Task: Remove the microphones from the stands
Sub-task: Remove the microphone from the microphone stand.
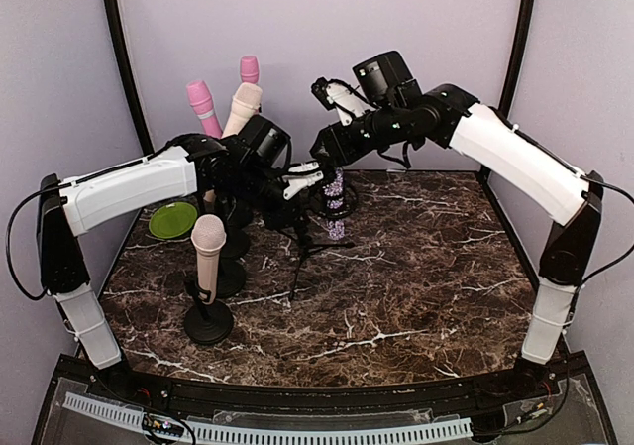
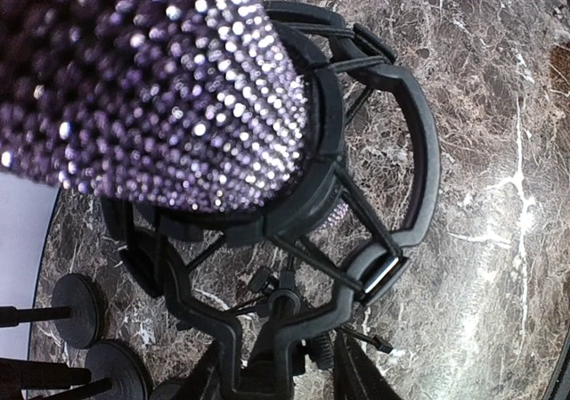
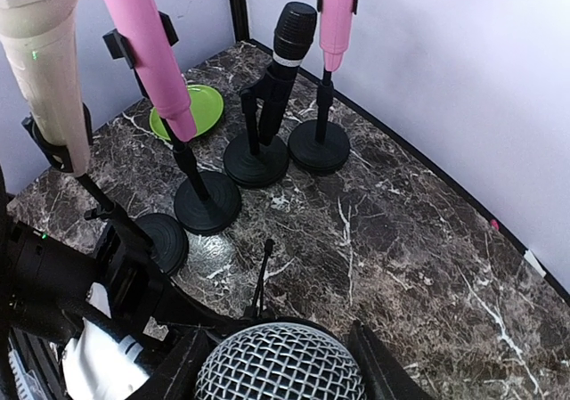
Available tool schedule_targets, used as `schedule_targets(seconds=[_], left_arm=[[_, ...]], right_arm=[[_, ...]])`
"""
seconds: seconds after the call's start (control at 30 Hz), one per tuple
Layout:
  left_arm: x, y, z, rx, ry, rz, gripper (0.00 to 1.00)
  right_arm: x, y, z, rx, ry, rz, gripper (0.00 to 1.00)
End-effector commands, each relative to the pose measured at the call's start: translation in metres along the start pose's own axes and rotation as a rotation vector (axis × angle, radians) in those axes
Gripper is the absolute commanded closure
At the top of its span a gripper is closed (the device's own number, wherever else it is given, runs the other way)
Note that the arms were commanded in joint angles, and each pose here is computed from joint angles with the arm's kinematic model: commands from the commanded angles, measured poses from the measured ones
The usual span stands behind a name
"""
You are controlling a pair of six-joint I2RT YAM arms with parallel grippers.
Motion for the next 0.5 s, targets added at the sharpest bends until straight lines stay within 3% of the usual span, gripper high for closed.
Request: schedule_targets(seconds=[0.0,0.17,0.33,0.47], left_arm=[[-0.021,-0.014,0.021,-0.046,0.093,0.038,1.0],[-0.026,-0.013,0.029,-0.047,0.12,0.022,1.0],[-0.028,-0.012,0.033,-0.049,0.137,0.016,1.0],[-0.027,-0.011,0.031,-0.051,0.13,0.013,1.0]], right_arm=[[0.058,0.017,-0.095,-0.152,-0.371,-0.014,0.66],[0.111,-0.01,-0.113,-0.25,-0.528,0.004,0.66],[0.137,0.033,-0.115,-0.054,-0.578,-0.232,0.65],[0.147,0.034,-0.11,0.025,-0.582,-0.205,0.64]])
Point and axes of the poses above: each gripper's point midway between its finger pads, its own x axis back along the fingers, its own y axis along the line the jaws close on, z = x × y, the point moved 1 cm from there along x, back along the fingers
